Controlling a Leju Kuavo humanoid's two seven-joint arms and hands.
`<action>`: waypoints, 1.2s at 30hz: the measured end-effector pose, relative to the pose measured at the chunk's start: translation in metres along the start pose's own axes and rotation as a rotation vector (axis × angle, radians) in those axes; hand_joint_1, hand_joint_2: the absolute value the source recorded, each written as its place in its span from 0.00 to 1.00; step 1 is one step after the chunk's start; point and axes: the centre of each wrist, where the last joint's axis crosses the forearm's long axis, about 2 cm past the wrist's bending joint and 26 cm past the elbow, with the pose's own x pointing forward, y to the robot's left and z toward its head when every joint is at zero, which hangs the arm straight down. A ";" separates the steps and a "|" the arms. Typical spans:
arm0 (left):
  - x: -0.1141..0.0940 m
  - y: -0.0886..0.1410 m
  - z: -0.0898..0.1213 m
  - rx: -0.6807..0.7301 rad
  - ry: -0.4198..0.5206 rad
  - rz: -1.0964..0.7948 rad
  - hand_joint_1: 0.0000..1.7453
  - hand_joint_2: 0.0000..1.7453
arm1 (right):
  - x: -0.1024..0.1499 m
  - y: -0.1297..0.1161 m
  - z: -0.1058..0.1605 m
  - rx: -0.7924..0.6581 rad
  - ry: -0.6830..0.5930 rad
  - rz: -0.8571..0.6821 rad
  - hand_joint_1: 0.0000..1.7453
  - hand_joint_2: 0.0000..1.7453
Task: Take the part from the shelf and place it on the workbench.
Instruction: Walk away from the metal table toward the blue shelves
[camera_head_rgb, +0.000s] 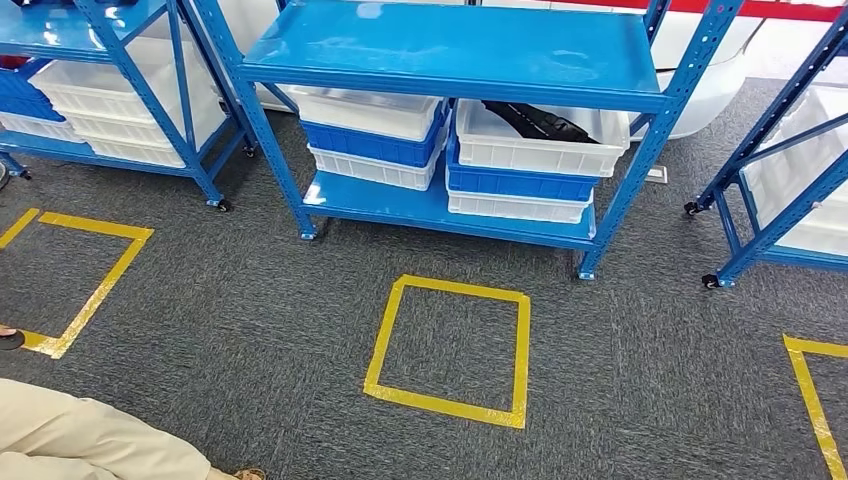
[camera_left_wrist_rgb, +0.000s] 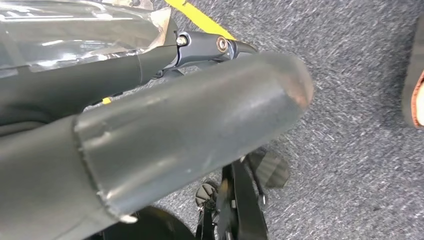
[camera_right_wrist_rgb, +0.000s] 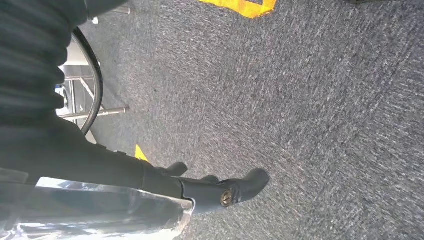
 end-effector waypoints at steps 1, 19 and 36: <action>-0.001 0.001 0.000 0.001 0.000 -0.001 0.00 0.00 | 0.000 0.000 0.000 0.000 -0.001 0.000 0.00 1.00; -0.001 0.000 0.001 0.013 -0.001 0.001 0.00 0.00 | 0.002 -0.002 -0.001 -0.007 -0.015 0.012 0.00 1.00; 0.000 -0.001 0.000 0.009 -0.004 0.000 0.00 0.00 | 0.003 -0.002 -0.001 -0.007 -0.005 0.008 0.00 1.00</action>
